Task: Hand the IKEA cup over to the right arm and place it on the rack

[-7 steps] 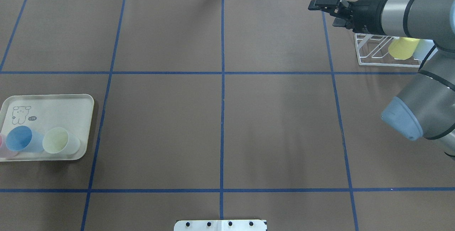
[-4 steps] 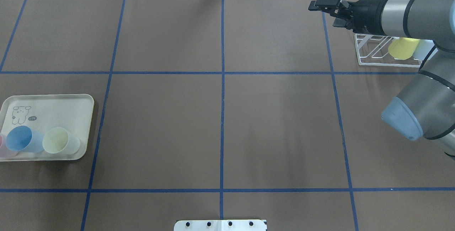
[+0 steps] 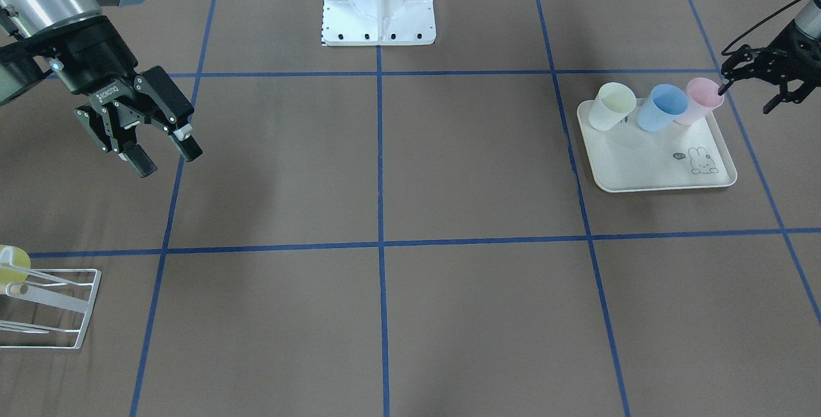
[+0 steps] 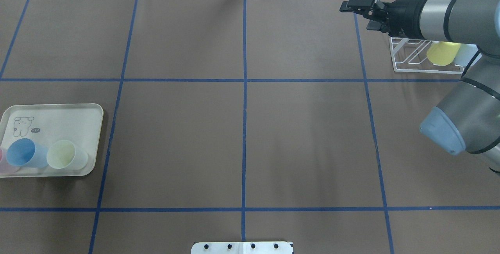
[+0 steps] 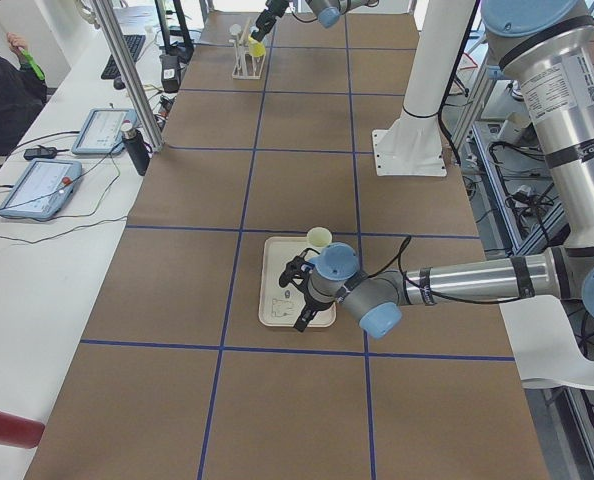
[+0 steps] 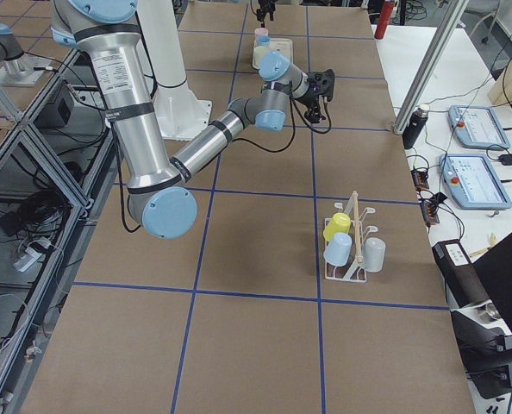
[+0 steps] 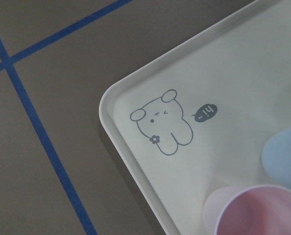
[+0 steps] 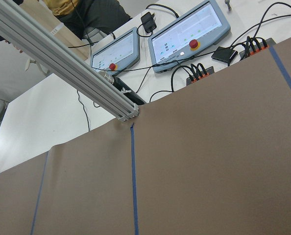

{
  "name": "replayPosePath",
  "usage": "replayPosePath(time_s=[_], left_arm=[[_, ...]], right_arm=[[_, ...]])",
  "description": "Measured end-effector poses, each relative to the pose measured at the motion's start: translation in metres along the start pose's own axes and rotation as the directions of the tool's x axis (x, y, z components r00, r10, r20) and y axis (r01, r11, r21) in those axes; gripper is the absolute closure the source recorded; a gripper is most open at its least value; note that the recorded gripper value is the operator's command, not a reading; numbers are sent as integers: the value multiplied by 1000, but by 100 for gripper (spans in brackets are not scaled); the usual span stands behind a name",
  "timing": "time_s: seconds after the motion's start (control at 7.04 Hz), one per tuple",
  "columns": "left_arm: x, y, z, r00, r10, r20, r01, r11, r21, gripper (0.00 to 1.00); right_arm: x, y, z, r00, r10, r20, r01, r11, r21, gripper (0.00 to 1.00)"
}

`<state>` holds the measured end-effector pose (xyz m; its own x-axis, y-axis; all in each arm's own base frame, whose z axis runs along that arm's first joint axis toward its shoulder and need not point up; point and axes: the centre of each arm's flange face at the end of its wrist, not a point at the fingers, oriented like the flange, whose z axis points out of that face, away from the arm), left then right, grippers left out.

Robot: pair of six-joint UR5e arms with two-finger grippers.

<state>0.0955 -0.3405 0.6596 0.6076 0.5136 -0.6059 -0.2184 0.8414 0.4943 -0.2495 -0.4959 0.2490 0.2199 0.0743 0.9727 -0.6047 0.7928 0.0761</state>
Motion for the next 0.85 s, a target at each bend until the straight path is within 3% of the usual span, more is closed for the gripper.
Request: replayPosePath(time_s=[0.43, 0.71, 0.85], left_arm=[[12, 1, 10, 999, 25, -24, -25, 999, -26, 4], [17, 0, 15, 999, 37, -34, -38, 999, -36, 51], [19, 0, 17, 998, 42, -38, -44, 998, -39, 63]], right_arm=[[2, 0, 0, 1000, 0, -1, 0, 1000, 0, 0], [1, 0, -1, 1000, 0, 0, 0, 1000, 0, 0], [1, 0, -1, 1000, 0, 1, 0, 1000, 0, 0]])
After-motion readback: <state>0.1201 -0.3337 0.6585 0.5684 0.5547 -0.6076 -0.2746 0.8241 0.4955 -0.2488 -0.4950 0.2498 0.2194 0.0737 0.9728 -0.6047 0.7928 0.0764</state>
